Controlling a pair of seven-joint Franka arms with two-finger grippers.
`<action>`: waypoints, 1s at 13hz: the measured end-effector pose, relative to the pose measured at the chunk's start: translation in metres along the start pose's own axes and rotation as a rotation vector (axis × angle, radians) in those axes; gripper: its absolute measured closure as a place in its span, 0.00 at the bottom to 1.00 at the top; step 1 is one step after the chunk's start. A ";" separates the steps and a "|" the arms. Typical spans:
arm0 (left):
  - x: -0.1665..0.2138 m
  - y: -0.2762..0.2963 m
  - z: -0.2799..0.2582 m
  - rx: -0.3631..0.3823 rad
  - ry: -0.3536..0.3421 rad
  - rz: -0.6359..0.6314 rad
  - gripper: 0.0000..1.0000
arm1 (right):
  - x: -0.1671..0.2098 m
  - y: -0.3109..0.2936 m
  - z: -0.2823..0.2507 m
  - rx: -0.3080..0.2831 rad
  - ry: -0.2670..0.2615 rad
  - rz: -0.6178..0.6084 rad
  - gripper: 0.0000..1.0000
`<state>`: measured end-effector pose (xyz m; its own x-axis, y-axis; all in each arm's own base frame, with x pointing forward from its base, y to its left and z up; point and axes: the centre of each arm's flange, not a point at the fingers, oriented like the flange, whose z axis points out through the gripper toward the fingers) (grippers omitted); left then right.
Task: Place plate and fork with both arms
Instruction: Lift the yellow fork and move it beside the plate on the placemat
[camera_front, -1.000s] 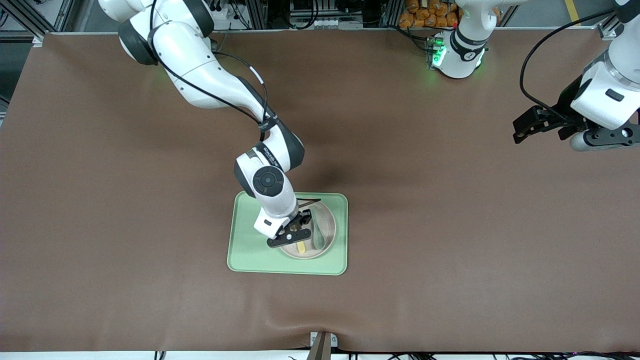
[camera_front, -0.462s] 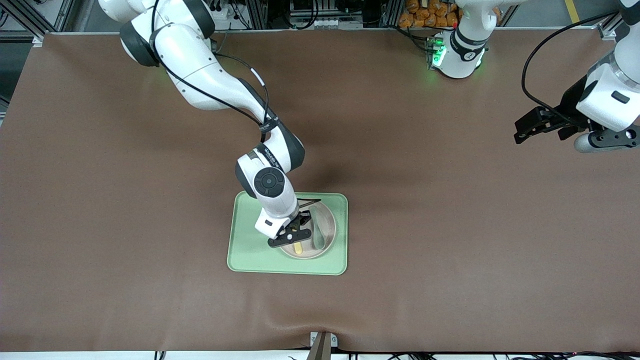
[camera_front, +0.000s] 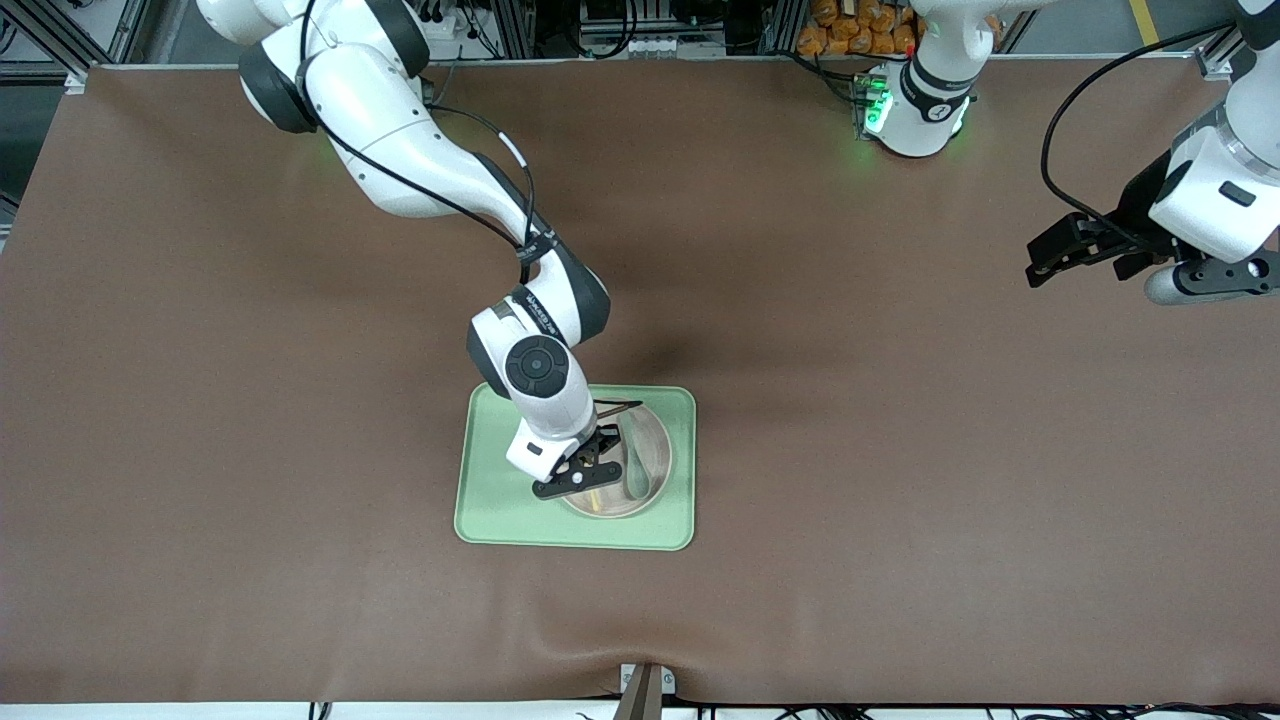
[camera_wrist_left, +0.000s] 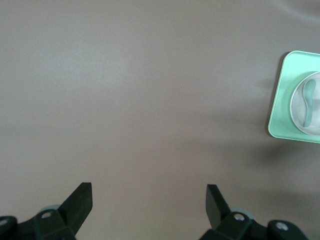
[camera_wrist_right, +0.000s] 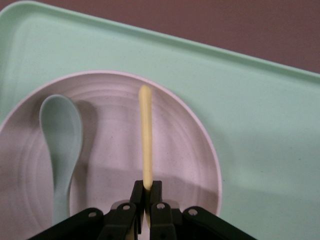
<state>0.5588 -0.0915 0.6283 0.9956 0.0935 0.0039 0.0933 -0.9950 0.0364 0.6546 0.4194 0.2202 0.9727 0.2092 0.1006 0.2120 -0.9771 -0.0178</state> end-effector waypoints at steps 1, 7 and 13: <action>0.000 0.000 0.000 0.000 0.000 0.000 0.00 | 0.005 0.007 -0.007 0.004 0.002 0.018 0.92; -0.001 -0.001 0.001 0.003 -0.010 -0.001 0.00 | 0.033 0.122 -0.017 0.089 -0.064 0.151 0.92; -0.002 0.001 0.001 0.003 -0.012 0.002 0.00 | 0.006 0.142 0.018 0.082 -0.158 0.147 0.92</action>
<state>0.5570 -0.0925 0.6274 0.9958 0.0913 -0.0080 0.0915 -0.9953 0.0332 0.6927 0.2823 0.2001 0.9951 0.0742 -0.0660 0.0672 -0.9925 -0.1020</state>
